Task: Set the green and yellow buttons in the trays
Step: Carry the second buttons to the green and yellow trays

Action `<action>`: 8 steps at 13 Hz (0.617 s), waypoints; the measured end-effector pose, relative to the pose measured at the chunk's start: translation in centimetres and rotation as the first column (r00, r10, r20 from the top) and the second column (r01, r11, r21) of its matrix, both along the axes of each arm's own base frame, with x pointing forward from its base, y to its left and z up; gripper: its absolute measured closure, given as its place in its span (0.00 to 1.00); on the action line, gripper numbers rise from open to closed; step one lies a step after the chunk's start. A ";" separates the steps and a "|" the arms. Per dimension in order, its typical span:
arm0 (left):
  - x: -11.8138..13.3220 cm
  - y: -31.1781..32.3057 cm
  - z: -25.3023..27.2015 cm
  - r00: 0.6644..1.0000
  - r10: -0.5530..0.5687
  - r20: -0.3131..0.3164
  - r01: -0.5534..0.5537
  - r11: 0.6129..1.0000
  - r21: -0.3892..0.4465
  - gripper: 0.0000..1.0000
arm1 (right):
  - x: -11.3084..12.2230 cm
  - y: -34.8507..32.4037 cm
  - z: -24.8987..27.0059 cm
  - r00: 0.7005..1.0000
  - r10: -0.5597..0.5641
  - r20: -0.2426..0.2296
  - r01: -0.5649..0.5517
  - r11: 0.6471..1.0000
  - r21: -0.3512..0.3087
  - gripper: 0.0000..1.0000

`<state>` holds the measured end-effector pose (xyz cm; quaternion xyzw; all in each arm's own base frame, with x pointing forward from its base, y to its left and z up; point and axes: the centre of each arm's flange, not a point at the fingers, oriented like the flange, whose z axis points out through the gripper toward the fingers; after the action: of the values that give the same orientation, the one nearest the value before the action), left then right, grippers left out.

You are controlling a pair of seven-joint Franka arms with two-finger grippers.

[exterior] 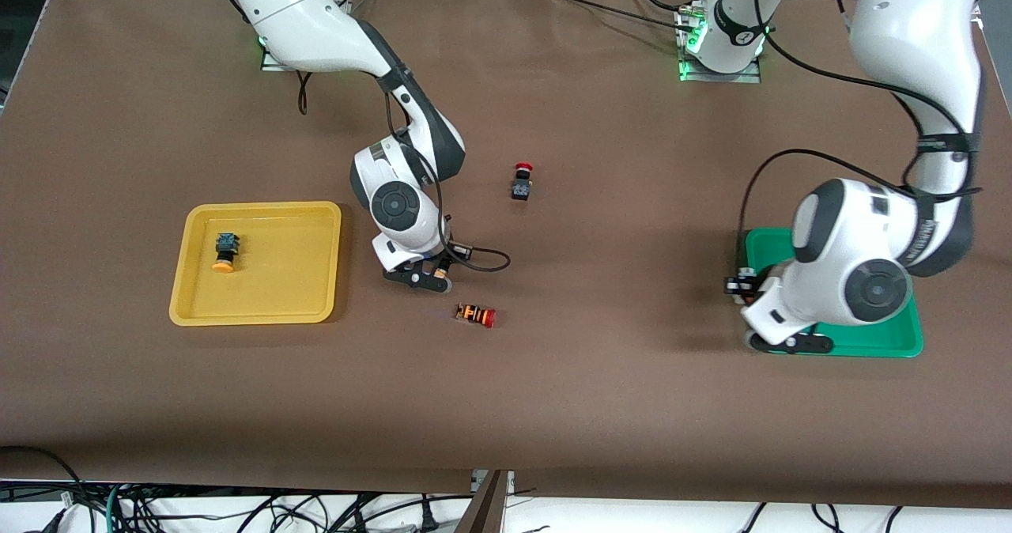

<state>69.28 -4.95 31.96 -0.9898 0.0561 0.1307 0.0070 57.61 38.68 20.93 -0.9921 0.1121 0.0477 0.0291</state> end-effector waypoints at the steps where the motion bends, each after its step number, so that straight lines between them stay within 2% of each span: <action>1: 0.1 2.9 -0.2 0.999 -0.034 -0.005 0.034 0.999 -0.017 0.59 | 0.3 -0.3 1.2 1.000 0.012 0.001 -0.012 1.000 0.000 0.59; 2: 0.0 5.7 -0.4 0.998 -0.067 -0.007 0.067 0.997 -0.024 0.59 | 0.6 -0.7 2.4 1.000 0.020 0.003 -0.020 1.000 0.002 0.59; 5: -0.2 12.5 -1.7 0.978 -0.209 0.021 0.208 0.978 0.023 0.59 | 1.9 -3.3 5.0 0.998 0.064 -0.007 -0.064 0.998 0.002 0.59; 8: -0.9 17.0 -5.4 0.933 -0.348 0.089 0.345 0.937 0.045 0.59 | 4.0 -9.2 5.6 0.987 0.145 -0.062 -0.146 0.989 -0.011 0.59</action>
<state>68.34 12.07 26.56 -0.9693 0.2275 0.0805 0.0466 61.59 29.44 26.57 -0.9959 0.0407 0.0792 0.0142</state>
